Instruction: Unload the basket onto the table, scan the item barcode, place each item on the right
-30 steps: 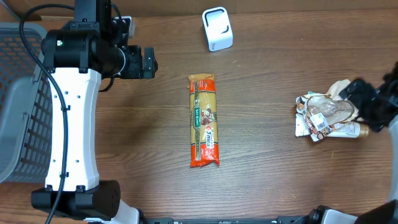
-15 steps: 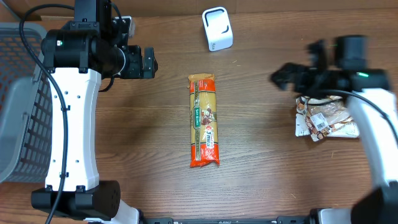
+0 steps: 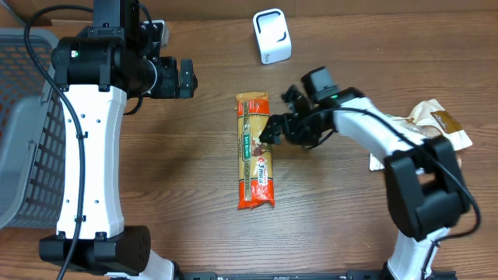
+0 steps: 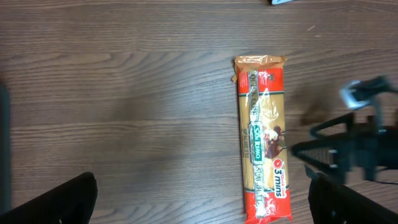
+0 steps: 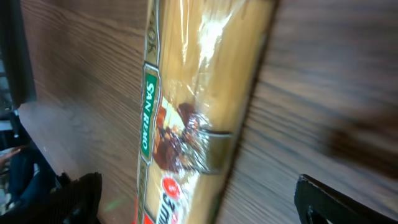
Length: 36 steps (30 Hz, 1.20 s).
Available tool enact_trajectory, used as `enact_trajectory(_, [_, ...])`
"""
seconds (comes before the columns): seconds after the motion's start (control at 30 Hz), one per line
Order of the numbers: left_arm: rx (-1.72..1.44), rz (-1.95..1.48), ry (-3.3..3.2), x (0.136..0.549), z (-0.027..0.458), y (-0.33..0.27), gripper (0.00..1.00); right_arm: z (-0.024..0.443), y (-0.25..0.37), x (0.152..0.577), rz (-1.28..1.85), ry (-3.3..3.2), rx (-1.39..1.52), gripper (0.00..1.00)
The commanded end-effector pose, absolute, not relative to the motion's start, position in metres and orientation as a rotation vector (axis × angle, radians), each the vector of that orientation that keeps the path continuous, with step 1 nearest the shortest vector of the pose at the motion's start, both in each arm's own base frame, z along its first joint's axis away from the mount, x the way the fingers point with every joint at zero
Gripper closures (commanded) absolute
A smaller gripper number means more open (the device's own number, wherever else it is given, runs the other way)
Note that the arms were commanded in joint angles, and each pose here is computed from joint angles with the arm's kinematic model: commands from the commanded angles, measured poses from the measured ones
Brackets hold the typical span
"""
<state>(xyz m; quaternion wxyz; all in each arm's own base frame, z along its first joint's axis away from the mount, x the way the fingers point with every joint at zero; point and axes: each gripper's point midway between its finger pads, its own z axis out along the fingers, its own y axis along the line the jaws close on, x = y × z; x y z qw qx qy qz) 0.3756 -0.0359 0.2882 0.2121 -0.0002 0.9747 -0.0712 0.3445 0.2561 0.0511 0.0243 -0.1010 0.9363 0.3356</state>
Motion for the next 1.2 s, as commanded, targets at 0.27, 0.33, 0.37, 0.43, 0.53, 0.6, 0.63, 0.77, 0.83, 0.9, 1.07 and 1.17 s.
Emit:
enact_trajectory(0.27, [0.046, -0.194, 2.705, 0.376, 0.288, -0.04, 0.0, 0.019, 0.278, 0.331, 1.062, 3.018, -0.186, 0.21])
enact_trajectory(0.33, [0.046, -0.194, 2.705, 0.376, 0.288, -0.04, 0.0, 0.019, 0.284, 0.328, 1.066, 3.019, -0.195, 0.24])
enact_trajectory(0.37, [0.046, -0.194, 2.705, 0.376, 0.288, -0.04, 0.0, 0.02, 0.287, 0.327, 1.067, 3.019, -0.197, 0.24])
enact_trajectory(0.43, [0.046, -0.194, 2.705, 0.376, 0.288, -0.04, 0.0, 0.018, 0.294, 0.324, 1.051, 3.019, -0.213, 0.24])
enact_trajectory(0.53, [0.046, -0.194, 2.705, 0.376, 0.288, -0.04, 0.0, 0.008, 0.301, 0.32, 0.964, 3.045, -0.154, 0.24])
enact_trajectory(0.6, [0.046, -0.194, 2.705, 0.376, 0.288, -0.04, 0.0, 0.003, 0.305, 0.317, 0.924, 3.05, -0.122, 0.24])
enact_trajectory(0.63, [0.046, -0.194, 2.705, 0.376, 0.288, -0.04, 0.01, 0.001, 0.307, 0.316, 0.908, 3.052, -0.107, 0.25])
enact_trajectory(0.77, [0.046, -0.194, 2.705, 0.376, 0.288, -0.04, 0.0, -0.006, 0.31, 0.312, 0.852, 3.054, -0.076, 0.55])
enact_trajectory(0.83, [0.046, -0.194, 2.705, 0.376, 0.288, -0.04, 0.0, -0.005, 0.312, 0.313, 0.858, 3.048, -0.081, 0.72])
enact_trajectory(0.9, [0.046, -0.194, 2.705, 0.376, 0.288, -0.04, 0.01, -0.004, 0.314, 0.313, 0.871, 3.043, -0.085, 0.86])
enact_trajectory(1.07, [0.046, -0.194, 2.705, 0.376, 0.288, -0.04, 0.0, 0.022, 0.329, 0.315, 1.108, 2.976, -0.219, 0.96])
enact_trajectory(1.17, [0.046, -0.194, 2.705, 0.376, 0.288, -0.04, 0.0, 0.048, 0.319, 0.328, 1.084, 2.919, -0.253, 0.96])
